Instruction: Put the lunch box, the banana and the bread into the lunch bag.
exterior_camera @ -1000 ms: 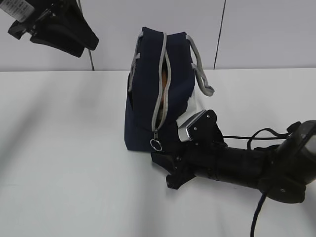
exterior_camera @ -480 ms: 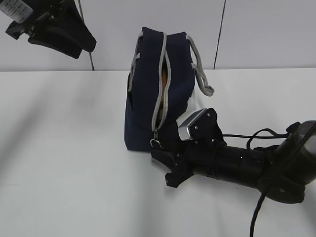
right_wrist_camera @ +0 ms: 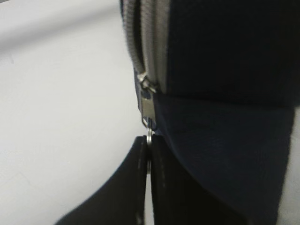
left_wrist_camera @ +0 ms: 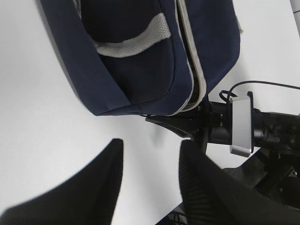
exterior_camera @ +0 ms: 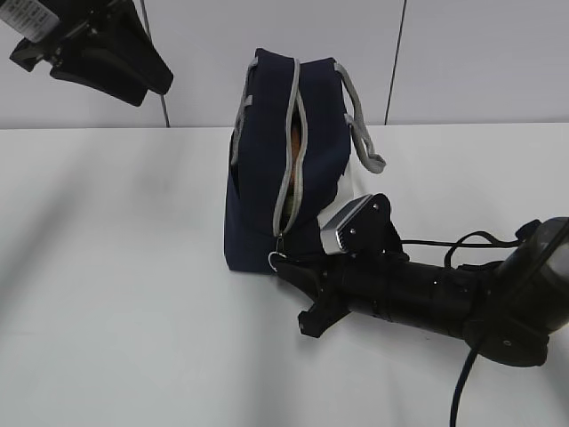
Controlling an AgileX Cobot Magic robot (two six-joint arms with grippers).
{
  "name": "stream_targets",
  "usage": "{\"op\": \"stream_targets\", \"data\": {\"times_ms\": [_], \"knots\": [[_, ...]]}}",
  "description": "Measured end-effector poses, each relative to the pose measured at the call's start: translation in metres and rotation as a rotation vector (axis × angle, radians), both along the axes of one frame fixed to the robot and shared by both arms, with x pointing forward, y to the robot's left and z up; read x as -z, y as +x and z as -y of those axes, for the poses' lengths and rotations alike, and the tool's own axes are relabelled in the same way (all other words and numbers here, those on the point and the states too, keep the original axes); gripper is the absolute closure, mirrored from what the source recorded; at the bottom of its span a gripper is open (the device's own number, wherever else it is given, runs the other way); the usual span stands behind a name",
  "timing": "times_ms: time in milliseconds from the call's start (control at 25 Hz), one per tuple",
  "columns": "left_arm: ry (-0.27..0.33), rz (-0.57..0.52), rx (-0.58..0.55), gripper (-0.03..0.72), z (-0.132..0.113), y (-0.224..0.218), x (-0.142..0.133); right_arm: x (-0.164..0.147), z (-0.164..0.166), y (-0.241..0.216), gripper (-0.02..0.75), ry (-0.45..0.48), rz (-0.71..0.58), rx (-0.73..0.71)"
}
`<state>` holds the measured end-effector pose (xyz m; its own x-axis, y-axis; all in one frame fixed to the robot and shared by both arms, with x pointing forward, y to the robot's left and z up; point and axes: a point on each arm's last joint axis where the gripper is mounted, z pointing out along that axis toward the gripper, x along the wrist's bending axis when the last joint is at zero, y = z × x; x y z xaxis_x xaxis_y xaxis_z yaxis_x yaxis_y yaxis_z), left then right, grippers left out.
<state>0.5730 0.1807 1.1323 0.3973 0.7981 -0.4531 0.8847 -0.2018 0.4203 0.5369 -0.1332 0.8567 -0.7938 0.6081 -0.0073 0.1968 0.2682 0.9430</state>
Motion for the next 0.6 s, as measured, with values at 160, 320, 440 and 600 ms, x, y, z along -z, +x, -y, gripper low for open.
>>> {"op": "stream_targets", "data": {"times_ms": [160,320,440,600], "knots": [[0.0,0.0,0.0,0.391,0.0,0.0,0.0,0.0,0.0,0.0,0.754,0.0,0.004,-0.002],[0.0,0.0,0.0,0.391,0.0,0.0,0.0,-0.014,0.001,-0.001,0.754,0.012,0.032,0.015],[0.0,0.0,0.0,0.391,0.0,0.0,0.0,-0.022,0.001,-0.002,0.754,0.001,0.056,-0.009],[0.0,0.0,0.0,0.391,0.0,0.0,0.0,-0.024,0.0,-0.003,0.754,-0.011,0.063,-0.033]]}}
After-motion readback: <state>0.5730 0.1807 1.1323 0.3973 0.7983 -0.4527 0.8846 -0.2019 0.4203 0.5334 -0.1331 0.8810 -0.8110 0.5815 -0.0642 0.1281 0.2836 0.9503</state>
